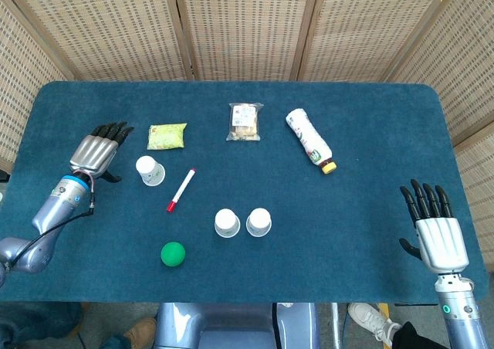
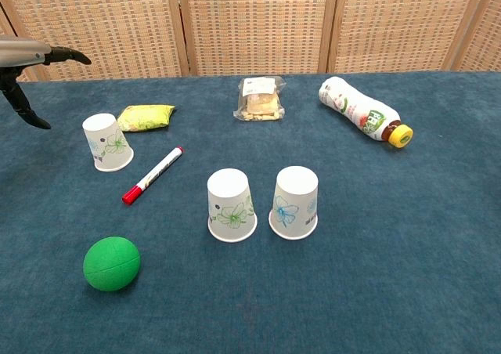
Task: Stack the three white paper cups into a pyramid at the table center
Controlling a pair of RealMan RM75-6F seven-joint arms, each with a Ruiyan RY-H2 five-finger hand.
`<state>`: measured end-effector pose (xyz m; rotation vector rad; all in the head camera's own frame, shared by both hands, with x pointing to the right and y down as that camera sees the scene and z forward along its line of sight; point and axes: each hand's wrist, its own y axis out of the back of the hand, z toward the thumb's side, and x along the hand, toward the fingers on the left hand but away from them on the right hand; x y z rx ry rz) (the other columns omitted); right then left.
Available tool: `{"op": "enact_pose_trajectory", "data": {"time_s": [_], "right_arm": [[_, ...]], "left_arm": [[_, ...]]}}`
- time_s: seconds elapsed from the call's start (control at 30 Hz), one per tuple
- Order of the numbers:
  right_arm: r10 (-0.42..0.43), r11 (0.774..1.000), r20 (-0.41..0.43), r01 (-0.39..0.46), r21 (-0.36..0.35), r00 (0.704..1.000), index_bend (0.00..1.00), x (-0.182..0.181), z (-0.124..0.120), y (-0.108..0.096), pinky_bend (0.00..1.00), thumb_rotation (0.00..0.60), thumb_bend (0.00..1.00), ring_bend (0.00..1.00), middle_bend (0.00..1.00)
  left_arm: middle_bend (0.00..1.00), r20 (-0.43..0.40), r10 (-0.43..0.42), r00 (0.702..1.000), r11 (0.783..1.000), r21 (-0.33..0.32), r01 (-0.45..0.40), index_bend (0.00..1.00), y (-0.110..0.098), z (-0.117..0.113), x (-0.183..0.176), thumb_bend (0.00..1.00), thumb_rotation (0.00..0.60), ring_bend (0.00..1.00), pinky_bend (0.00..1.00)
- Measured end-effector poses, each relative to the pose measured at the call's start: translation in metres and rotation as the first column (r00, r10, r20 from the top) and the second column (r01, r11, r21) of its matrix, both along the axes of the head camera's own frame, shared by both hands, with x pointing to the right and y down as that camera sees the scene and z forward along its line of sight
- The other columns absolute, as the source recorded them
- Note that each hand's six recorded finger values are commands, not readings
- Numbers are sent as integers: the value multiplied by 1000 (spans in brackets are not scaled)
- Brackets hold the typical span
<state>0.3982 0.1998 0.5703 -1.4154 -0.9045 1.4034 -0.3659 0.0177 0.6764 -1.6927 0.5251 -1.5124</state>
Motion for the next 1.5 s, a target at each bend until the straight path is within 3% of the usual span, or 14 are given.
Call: {"op": "enact_pose_trajectory", "data": {"time_s": [0.13,0.3,0.5,0.77,1.03,1.27,1.5], "right_arm": [[0,1000,-8,0,2,1000,0,0,0,0,0,600,0,0,0],[5,1000,-13,-5,2,1000,0,1,1,-1,0,600,0,0,0],[5,1000,-16,-5,-10,1000,0,0,5,0,0,600,0,0,0],[2,1000,-12,-2,-10,1000,0,-1,4,0,0,600,0,0,0],[5,1000,-3,-5,-7,1000,0,0,2,1,0,600,0,0,0],[7,1000,8,-7,-11,1000,0,-1,2,0,0,600,0,0,0],[10,1000,22,-10,-11,1000,0,-1,-1,0,0,600,0,0,0]], "left_arm": [[11,-2,-7,1000,999,-42,7,97,1,14,3,0,600,69,138],[99,-23,-13,1000,998,-61,12,198,3,29,10,0,600,149,186],[171,-33,-22,999,998,-66,20,291,1,44,16,0,600,216,287],[198,-74,-18,997,998,-54,14,334,0,52,29,0,600,257,330],[314,-120,-28,992,998,-55,21,462,1,58,42,106,600,375,416],[352,-136,-12,991,1000,-23,9,505,-2,51,45,139,600,409,436],[359,-207,-2,978,1000,10,4,510,-9,26,55,141,600,413,438]]}}
